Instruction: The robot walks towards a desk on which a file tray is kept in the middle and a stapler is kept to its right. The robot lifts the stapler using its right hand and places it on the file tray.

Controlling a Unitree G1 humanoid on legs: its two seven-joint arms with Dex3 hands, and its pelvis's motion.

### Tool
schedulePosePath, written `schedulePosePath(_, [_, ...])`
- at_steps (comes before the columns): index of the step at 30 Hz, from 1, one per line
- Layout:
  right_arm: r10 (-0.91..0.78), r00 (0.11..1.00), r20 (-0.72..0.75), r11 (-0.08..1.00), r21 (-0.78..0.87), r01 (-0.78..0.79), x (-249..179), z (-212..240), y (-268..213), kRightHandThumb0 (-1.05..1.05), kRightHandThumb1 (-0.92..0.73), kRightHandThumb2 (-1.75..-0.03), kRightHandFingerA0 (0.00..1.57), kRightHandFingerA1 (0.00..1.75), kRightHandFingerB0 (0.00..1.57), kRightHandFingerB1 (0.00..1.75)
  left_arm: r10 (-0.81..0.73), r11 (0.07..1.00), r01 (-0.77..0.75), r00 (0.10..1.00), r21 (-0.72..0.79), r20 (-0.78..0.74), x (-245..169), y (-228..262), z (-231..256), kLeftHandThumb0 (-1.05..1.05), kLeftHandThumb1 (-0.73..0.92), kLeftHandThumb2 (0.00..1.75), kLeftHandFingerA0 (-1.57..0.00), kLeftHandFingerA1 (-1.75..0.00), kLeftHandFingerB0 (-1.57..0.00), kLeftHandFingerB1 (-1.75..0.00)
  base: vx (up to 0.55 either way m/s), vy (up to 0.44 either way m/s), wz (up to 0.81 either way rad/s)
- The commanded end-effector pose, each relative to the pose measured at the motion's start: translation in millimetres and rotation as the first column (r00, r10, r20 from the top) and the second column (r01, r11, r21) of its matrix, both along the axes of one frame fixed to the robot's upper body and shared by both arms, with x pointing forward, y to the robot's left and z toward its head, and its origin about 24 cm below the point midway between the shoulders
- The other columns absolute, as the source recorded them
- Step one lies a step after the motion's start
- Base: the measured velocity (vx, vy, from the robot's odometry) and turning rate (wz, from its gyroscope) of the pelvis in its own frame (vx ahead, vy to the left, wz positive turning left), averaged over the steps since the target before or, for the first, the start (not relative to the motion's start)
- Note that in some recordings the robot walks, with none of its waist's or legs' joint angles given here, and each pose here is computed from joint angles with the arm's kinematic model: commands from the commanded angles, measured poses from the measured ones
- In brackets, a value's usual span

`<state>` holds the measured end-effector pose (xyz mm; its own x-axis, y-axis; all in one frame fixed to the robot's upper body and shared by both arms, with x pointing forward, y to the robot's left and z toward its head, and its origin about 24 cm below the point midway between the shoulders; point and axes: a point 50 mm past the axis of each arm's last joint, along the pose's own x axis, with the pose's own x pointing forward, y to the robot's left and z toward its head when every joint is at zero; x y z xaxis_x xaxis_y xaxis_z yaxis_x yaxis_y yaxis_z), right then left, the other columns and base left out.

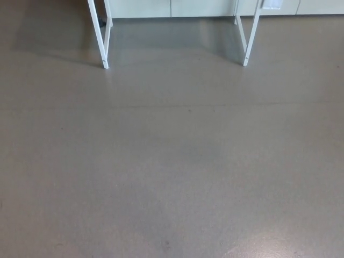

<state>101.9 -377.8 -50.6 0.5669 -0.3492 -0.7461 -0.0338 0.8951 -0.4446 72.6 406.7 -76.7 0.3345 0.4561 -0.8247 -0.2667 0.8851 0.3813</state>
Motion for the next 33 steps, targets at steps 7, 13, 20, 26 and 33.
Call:
schedulePosePath(7, [0.038,0.998,-0.051,0.998,-0.055,-0.041,-0.5,5.4,-6.1,-0.49,-0.45,-0.77,0.23,0.51,0.0,0.18,-0.038,0.999,0.037,0.999,0.035,0.021,3.3,1.8,2.8,-0.68,0.67,0.92,-0.18,-0.52,-0.11,-0.43,0.01,-0.008,0.06])
schedulePosePath(13, [0.032,0.997,-0.069,0.998,-0.056,-0.036,-0.2,5.5,-6.4,-0.49,-0.45,-0.77,0.29,0.53,0.0,0.18,-0.031,0.999,0.031,0.999,0.04,0.012,3.2,1.3,1.9,-0.68,0.66,0.93,-0.2,-0.53,-0.14,-0.45,0.02,0.052,-0.08])
schedulePosePath(20, [0.048,0.997,-0.06,0.997,-0.059,-0.051,-0.6,6.0,-6.8,-0.47,-0.6,-0.63,0.35,0.45,0.03,0.15,-0.052,0.998,0.051,0.998,0.029,0.021,3.5,1.7,2.9,-0.68,0.69,0.93,-0.15,-0.5,-0.09,-0.43,0.21,0.278,-0.05])
schedulePosePath(26, [0.047,0.998,-0.052,0.997,-0.06,-0.05,-0.8,7.4,-4.7,-0.52,-0.45,-0.78,0.27,0.52,0.0,0.17,-0.046,0.998,0.045,0.999,0.041,0.008,2.1,1.4,1.7,-0.69,0.68,0.93,-0.19,-0.52,-0.14,-0.45,0.22,0.027,0.08])
schedulePosePath(33, [0.04,0.998,-0.058,0.998,-0.051,-0.043,-0.8,6.5,-6.4,-0.51,-0.45,-0.77,0.26,0.51,0.0,0.16,-0.04,0.999,0.039,0.999,0.038,0.008,4.8,1.5,2.3,-0.68,0.67,0.93,-0.19,-0.53,-0.14,-0.46,0.29,-0.194,0.09])
